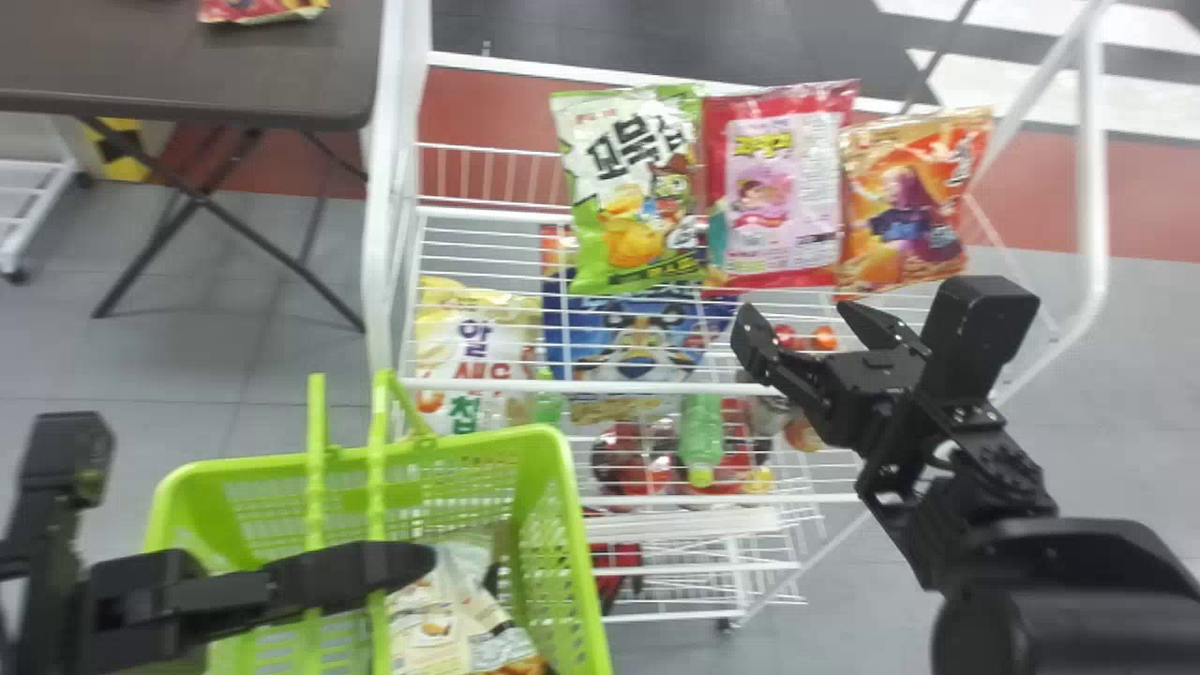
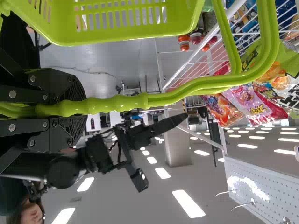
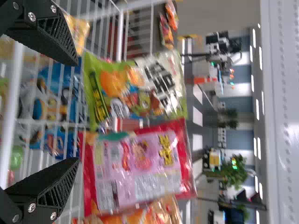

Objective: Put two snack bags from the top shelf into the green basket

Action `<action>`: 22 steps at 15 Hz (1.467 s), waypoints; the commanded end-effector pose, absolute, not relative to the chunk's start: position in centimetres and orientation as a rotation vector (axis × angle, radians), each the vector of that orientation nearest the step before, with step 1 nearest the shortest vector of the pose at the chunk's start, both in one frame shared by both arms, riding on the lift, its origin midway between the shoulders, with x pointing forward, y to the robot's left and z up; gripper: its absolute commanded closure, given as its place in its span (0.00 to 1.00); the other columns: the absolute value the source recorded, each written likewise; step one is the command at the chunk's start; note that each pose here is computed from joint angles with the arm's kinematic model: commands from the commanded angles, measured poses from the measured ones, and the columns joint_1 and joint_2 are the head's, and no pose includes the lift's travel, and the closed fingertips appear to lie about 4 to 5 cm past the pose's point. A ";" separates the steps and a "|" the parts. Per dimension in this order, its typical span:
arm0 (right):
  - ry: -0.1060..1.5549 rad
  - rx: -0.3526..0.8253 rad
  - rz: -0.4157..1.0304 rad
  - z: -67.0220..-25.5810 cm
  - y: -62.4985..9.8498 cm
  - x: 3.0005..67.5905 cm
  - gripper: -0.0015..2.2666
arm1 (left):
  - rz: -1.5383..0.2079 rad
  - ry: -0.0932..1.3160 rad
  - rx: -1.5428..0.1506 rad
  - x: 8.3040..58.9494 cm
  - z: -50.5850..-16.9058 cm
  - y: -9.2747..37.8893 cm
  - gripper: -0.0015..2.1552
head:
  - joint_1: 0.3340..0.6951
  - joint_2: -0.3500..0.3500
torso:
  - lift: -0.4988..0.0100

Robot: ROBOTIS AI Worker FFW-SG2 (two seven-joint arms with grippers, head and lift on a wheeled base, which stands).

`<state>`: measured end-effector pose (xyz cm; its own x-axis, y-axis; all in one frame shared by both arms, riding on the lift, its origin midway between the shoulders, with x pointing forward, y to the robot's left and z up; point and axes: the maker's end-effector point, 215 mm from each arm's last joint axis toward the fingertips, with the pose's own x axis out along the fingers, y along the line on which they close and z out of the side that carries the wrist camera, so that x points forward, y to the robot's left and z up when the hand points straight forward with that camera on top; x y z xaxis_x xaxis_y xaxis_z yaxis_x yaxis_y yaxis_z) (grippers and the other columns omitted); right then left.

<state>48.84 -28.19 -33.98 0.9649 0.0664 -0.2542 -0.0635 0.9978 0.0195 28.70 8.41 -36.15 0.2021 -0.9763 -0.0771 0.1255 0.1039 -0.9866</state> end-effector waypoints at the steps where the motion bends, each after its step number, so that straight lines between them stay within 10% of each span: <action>1: 0.190 0.019 -0.014 -33.3 -33.2 51.8 0.04 | -1.061 1.015 -1.131 28.6 -36.2 8.3 0.99 | 1.00 0.10 | 0.98; 22: 0.287 -0.056 -0.207 -37.2 -51.4 66.7 0.03 | -1.091 1.052 -1.103 30.0 -36.5 7.2 0.99 | 1.00 0.00 | 0.98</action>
